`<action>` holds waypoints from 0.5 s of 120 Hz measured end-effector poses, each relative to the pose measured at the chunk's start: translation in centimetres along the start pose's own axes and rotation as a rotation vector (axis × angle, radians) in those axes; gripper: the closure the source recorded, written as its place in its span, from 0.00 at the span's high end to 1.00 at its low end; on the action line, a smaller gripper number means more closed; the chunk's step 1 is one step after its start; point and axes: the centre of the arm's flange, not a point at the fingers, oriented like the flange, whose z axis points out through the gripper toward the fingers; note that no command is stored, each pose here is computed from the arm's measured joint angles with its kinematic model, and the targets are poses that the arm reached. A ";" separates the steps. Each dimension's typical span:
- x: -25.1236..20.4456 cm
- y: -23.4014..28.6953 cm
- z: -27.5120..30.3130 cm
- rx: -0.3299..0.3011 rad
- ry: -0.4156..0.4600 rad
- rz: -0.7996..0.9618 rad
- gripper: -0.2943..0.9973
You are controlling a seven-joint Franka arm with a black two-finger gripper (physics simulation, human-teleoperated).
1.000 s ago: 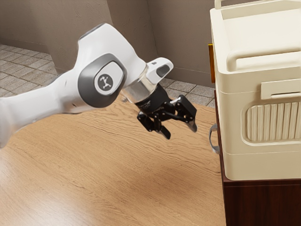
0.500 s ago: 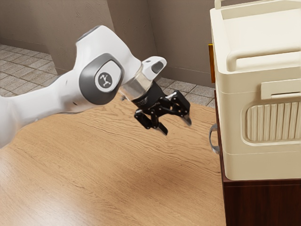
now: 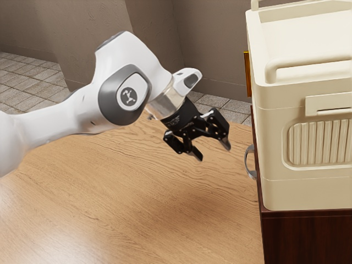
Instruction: Pull the drawer handle with one arm to open the drawer
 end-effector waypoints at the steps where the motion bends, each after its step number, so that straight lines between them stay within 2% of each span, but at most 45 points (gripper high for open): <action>1: 0.0 0.1 0.0 0.000 -0.001 0.001 0.65; 60: -0.6 2.3 0.7 -0.016 0.004 0.027 0.53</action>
